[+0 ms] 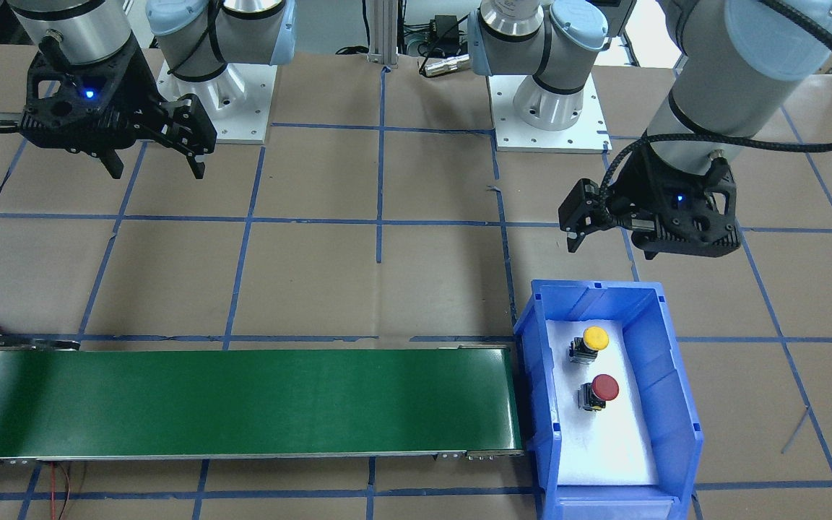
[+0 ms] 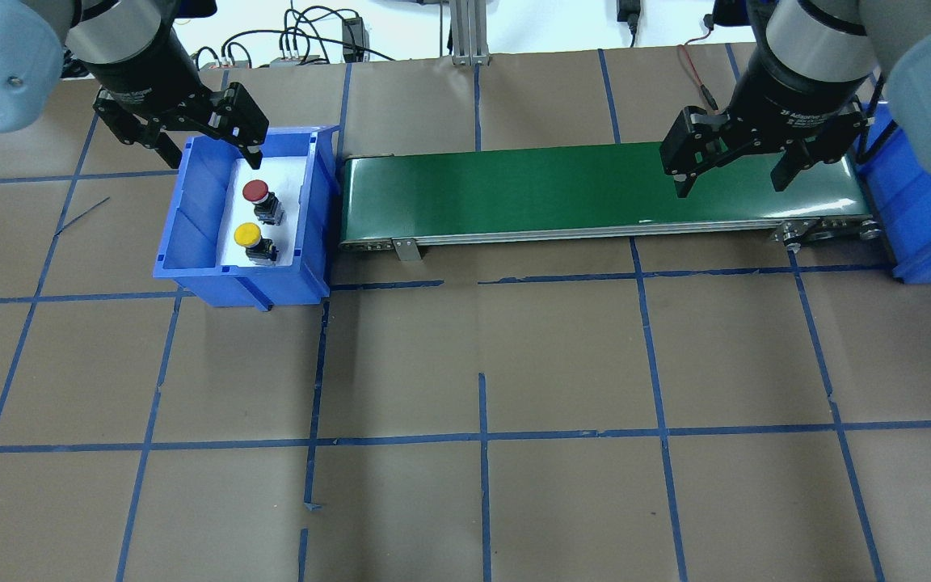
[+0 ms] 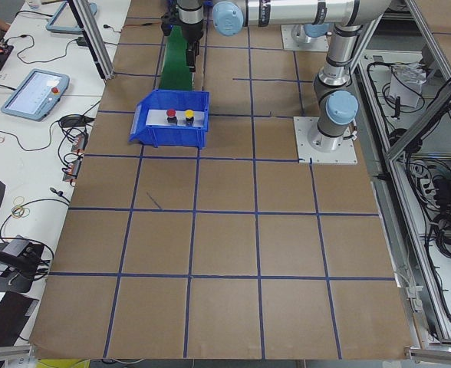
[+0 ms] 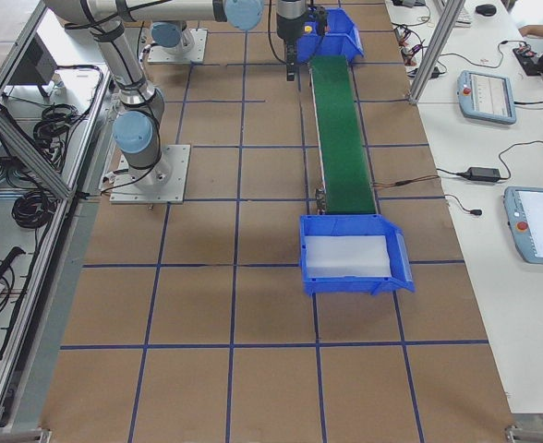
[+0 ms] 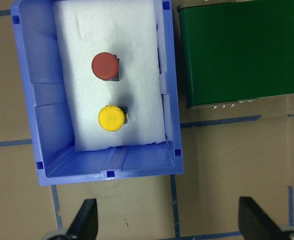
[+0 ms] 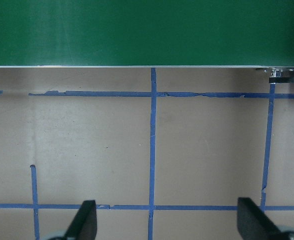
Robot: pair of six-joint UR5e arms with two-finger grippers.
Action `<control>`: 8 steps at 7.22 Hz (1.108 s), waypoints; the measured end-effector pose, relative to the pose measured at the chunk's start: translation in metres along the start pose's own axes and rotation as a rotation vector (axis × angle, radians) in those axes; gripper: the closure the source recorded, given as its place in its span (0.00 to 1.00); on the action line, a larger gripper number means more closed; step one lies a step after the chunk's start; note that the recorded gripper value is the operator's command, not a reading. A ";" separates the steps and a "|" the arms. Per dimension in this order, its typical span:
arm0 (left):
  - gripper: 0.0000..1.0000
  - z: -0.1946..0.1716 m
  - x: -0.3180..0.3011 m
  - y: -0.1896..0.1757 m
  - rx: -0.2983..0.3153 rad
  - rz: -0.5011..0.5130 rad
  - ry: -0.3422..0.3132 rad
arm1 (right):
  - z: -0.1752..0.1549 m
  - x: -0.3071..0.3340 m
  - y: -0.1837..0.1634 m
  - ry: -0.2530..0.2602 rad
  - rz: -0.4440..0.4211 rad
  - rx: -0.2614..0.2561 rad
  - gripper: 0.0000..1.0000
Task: Transport two buttons from left to right
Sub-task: 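Lower the left gripper into the blue bin over the red button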
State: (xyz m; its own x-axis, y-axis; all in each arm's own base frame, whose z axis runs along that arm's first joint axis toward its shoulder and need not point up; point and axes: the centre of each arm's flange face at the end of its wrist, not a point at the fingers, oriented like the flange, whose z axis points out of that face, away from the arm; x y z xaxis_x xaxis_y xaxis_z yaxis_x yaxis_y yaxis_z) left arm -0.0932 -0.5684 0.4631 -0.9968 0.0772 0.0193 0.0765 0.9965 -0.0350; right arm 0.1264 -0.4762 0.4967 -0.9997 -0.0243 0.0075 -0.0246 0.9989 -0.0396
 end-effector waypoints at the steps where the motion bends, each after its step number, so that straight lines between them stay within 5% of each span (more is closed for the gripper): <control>1: 0.00 0.016 -0.008 -0.015 0.010 -0.003 0.006 | 0.000 0.000 0.000 0.000 0.000 0.000 0.00; 8: 0.00 0.136 -0.053 -0.085 0.005 0.022 0.009 | -0.001 0.000 0.000 -0.001 -0.001 0.002 0.00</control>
State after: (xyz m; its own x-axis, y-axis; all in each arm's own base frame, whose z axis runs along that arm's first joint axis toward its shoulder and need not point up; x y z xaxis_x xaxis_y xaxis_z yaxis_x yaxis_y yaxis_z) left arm -0.0501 -0.6622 0.3293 -0.9946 0.0998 0.0274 0.0986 0.9943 -0.0408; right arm 0.1269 -0.4762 0.4972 -0.9997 -0.0250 0.0064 -0.0253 0.9988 -0.0411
